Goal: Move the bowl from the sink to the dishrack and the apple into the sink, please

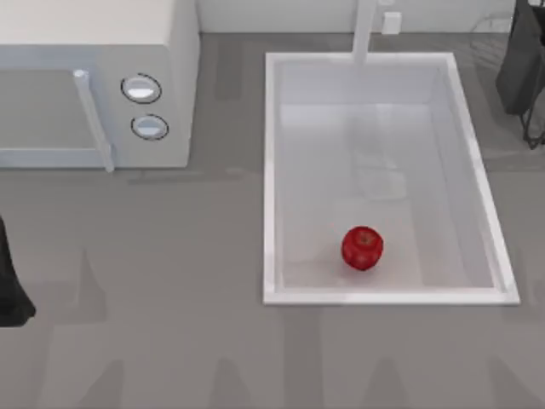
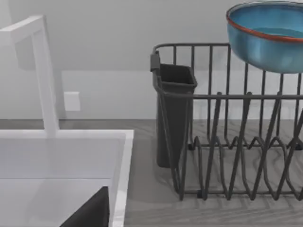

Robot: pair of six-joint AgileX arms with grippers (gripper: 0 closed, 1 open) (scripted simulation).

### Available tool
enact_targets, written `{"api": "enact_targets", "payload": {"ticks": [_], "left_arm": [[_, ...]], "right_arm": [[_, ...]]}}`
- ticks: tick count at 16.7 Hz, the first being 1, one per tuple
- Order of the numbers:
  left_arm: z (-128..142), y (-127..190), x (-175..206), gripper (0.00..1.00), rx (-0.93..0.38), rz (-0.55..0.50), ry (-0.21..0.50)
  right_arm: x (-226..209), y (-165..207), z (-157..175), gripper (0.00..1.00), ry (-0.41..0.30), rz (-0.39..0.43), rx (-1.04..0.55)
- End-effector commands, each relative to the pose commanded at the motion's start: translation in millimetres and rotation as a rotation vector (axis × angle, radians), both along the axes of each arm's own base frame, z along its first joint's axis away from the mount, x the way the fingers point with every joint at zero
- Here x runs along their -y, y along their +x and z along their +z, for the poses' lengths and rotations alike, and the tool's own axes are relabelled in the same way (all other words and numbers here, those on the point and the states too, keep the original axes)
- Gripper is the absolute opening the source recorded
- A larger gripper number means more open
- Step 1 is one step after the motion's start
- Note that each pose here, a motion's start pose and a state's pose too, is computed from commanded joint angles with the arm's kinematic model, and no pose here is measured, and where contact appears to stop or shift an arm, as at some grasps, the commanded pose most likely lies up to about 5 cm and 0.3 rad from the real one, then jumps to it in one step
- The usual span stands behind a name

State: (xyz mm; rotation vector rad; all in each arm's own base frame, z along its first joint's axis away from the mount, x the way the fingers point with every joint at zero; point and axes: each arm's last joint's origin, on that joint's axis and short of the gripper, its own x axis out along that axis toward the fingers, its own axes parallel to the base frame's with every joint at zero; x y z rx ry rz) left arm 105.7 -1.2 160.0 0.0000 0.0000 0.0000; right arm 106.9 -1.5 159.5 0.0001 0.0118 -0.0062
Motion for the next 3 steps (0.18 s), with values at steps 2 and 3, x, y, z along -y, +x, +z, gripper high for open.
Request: {"api": "enact_targets", "payload": {"ticks": [2,3], "left_arm": [[0.0,0.0,0.0,1.0,0.0,0.0,0.0],[0.0,0.0,0.0,1.0,0.0,0.0,0.0]], "right_arm": [[-0.3,-1.2,0.5,1.0,0.0,0.006,0.012],[-0.3,-1.2,0.5,1.0,0.0,0.006,0.012]]}}
